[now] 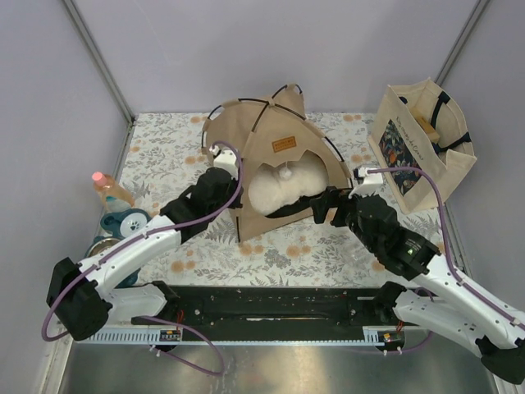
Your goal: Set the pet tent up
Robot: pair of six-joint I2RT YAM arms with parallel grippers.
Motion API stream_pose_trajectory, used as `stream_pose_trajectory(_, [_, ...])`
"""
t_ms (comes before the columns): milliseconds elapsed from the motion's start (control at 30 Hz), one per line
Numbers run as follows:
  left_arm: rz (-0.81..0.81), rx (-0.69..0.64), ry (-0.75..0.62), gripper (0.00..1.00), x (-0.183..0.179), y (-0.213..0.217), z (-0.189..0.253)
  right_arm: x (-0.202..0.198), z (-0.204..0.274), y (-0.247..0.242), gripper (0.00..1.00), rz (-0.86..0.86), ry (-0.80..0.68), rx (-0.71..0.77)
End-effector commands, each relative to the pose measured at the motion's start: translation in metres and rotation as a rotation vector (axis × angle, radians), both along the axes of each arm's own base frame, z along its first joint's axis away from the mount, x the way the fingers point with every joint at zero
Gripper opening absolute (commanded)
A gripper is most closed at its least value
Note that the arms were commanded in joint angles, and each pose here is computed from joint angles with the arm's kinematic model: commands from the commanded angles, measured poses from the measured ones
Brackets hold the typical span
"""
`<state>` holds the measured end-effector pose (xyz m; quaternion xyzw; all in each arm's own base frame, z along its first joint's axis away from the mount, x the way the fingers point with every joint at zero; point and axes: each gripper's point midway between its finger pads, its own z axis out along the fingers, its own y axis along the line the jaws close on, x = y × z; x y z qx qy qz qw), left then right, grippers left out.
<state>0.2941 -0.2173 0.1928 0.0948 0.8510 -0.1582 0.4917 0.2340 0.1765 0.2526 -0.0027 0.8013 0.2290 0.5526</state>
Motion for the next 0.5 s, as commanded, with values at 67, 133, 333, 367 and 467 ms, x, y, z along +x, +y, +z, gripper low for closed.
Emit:
stream_pose_trajectory(67, [0.307,0.026,-0.121,0.02,0.044,0.070,0.041,0.000,0.013,-0.007,0.95,-0.003,-0.030,-0.023])
stream_pose_trajectory(133, [0.290,0.011,-0.154,0.06,0.054,0.072,0.049,0.003,0.010,-0.006,0.95,-0.007,-0.025,-0.037])
stream_pose_trajectory(333, [0.285,0.060,-0.118,0.20,0.083,0.072,0.047,0.011,0.009,-0.005,0.95,-0.011,-0.017,-0.063])
stream_pose_trajectory(367, [0.285,0.060,-0.116,0.38,0.081,0.073,0.050,0.012,0.011,-0.005,0.95,-0.014,-0.020,-0.060])
stream_pose_trajectory(467, [0.290,0.033,-0.123,0.89,0.066,0.080,0.067,0.014,0.019,-0.003,0.96,-0.012,-0.035,-0.048])
